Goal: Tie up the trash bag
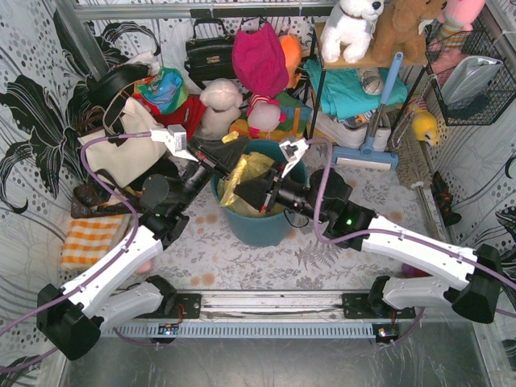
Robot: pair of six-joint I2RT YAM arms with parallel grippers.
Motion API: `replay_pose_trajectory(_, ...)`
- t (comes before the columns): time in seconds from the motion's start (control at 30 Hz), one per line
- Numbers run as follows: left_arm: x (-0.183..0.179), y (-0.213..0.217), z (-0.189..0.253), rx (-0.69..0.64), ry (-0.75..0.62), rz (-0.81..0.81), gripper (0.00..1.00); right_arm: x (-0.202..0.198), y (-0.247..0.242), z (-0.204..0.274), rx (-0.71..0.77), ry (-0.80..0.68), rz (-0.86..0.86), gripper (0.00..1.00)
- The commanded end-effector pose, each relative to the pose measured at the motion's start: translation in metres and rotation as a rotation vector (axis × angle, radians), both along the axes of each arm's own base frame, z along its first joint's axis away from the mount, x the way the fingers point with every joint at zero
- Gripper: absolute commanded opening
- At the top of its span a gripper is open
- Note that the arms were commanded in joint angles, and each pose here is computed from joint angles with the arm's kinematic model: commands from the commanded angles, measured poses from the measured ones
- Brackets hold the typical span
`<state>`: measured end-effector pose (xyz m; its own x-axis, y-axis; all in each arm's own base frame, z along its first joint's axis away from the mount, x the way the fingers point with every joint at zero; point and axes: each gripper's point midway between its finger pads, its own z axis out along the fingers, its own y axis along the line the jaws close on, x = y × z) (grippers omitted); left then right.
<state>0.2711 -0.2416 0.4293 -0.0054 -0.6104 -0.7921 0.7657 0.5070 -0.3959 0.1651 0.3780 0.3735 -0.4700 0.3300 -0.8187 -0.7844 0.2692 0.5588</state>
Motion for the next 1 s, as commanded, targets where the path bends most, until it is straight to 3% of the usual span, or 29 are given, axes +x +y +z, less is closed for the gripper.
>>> replay_pose_trajectory(0.0, 0.007, 0.006, 0.013, -0.008, -0.027, 0.058, 0.01, -0.025, -0.011, 0.02, 0.055, -0.055, 0.095, 0.0)
replay_pose_trajectory(0.23, 0.019, 0.002, 0.011, 0.031, -0.016, 0.082, 0.01, -0.085, 0.004, 0.021, 0.007, -0.11, 0.477, 0.0)
replay_pose_trajectory(0.37, 0.024, 0.0, 0.009, 0.043, -0.006, 0.091, 0.01, -0.108, 0.003, 0.03, 0.067, -0.142, 0.635, 0.0)
replay_pose_trajectory(0.6, 0.033, 0.004, -0.002, 0.06, 0.027, 0.14, 0.01, -0.106, -0.006, 0.047, 0.113, -0.217, 0.575, 0.0)
replay_pose_trajectory(0.83, 0.061, 0.01, -0.023, 0.12, 0.084, 0.23, 0.01, -0.14, -0.031, 0.082, 0.258, -0.334, 0.724, 0.0)
replay_pose_trajectory(0.97, 0.086, 0.019, -0.038, 0.158, 0.132, 0.296, 0.01, -0.154, -0.039, 0.084, 0.271, -0.359, 0.802, 0.0)
